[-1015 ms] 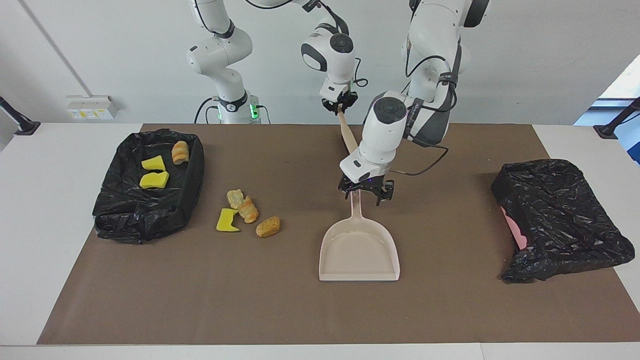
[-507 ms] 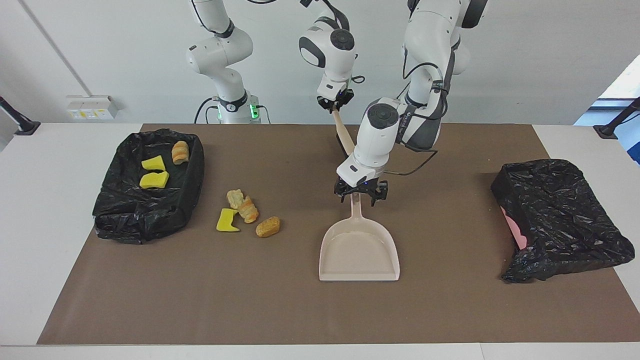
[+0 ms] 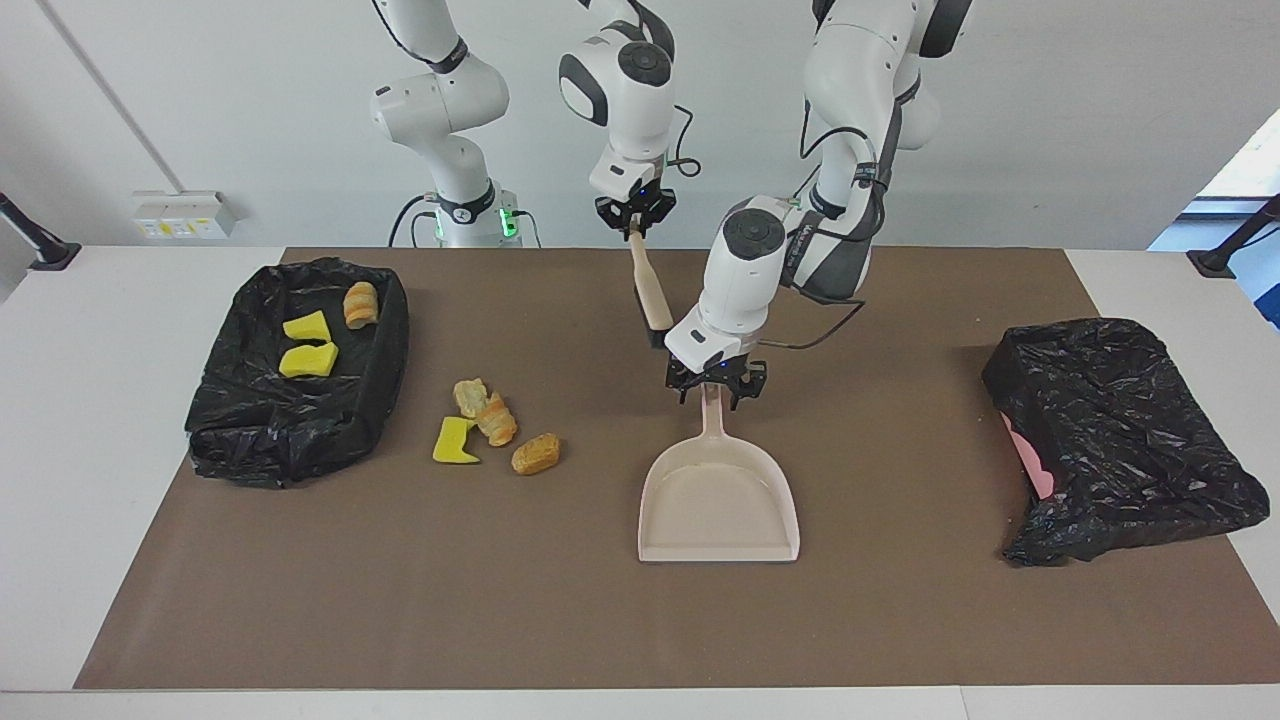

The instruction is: Sweep and dump trash in bin

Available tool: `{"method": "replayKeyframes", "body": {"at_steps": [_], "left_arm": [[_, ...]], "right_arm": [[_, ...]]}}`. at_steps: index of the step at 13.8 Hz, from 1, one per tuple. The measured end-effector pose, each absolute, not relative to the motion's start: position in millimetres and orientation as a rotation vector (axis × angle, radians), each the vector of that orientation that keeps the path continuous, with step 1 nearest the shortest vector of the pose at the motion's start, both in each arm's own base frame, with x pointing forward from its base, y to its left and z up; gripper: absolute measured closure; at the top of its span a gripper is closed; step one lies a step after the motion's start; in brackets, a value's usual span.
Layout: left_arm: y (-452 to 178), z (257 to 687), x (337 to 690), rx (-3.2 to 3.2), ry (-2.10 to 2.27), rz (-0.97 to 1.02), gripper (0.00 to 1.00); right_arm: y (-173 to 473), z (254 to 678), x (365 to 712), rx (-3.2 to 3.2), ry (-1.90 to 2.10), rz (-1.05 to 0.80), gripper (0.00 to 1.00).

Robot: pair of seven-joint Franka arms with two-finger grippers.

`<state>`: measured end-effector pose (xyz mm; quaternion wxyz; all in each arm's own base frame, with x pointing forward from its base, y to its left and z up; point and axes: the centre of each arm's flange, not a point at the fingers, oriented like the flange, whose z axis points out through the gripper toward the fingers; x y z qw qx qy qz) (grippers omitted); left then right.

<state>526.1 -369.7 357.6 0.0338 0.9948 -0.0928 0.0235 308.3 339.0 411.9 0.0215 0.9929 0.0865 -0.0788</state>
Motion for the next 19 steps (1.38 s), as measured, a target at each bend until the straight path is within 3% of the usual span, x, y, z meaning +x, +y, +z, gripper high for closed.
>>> {"method": "replayKeyframes", "body": {"at_steps": [2, 3, 6, 13, 19], "left_arm": [[-371.5, 357.1, 524.3, 3.061, -0.291, 0.068, 0.22], [-371.2, 356.8, 524.3, 3.063, -0.292, 0.066, 0.30], [-369.0, 356.2, 525.1, 3.070, -0.294, 0.062, 0.66], [-355.3, 384.8, 529.2, 3.154, -0.432, 0.133, 0.67], [-330.1, 413.9, 522.6, 3.094, -0.958, 0.010, 0.67]], "right_arm": [[304.2, 420.7, 344.5, 3.059, 0.197, -0.238, 0.73], [289.7, 423.3, 358.4, 3.045, 0.174, -0.218, 0.73], [255.7, 419.1, 385.6, 2.970, 0.179, -0.175, 0.73], [136.7, 397.4, 453.9, 2.884, 0.269, -0.196, 0.73], [64.8, 388.4, 487.6, 2.827, 0.388, -0.143, 0.73]]}}
